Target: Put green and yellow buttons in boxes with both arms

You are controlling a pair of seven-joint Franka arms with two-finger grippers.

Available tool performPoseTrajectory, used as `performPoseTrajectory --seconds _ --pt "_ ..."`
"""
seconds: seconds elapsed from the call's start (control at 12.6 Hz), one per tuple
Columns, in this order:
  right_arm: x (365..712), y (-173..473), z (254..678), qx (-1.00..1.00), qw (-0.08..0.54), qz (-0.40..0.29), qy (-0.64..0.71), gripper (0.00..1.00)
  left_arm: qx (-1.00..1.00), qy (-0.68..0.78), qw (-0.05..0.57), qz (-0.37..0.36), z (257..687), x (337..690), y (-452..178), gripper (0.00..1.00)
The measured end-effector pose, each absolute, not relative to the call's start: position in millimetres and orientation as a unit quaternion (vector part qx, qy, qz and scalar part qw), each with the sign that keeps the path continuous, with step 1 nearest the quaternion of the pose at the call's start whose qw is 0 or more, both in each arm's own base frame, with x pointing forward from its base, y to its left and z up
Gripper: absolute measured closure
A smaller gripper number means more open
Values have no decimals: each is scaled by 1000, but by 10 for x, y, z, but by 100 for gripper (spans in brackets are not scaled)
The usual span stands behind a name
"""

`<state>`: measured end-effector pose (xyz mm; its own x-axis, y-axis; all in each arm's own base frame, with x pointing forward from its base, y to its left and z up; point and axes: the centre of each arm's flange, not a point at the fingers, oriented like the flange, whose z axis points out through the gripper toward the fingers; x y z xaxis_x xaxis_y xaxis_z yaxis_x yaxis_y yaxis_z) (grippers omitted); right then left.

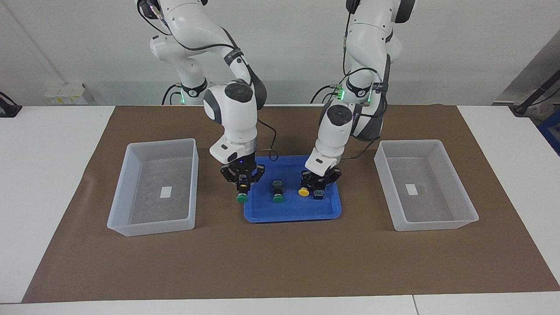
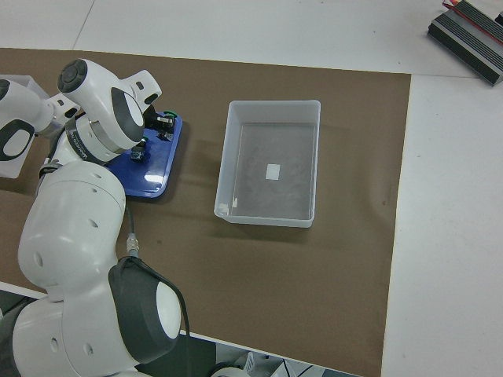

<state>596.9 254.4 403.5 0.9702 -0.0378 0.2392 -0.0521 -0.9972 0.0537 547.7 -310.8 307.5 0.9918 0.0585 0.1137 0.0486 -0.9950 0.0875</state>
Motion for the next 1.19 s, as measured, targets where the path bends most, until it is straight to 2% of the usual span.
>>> performPoseTrajectory --seconds 0.32,0.71,0.95,1.19 --pt "5995 1914 4396 993 54 105 4 68 997 35 37 51 3229 5590 -3052 57" --pt "5951 605 4429 991 68 69 91 68 997 58 32 37 3981 5896 -2842 57" --pt "5873 89 4214 991 69 74 84 68 996 73 29 30 4520 6179 -2272 57" --pt "5757 -70 3806 991 63 93 76 68 998 56 34 24 4806 6473 -1233 57"
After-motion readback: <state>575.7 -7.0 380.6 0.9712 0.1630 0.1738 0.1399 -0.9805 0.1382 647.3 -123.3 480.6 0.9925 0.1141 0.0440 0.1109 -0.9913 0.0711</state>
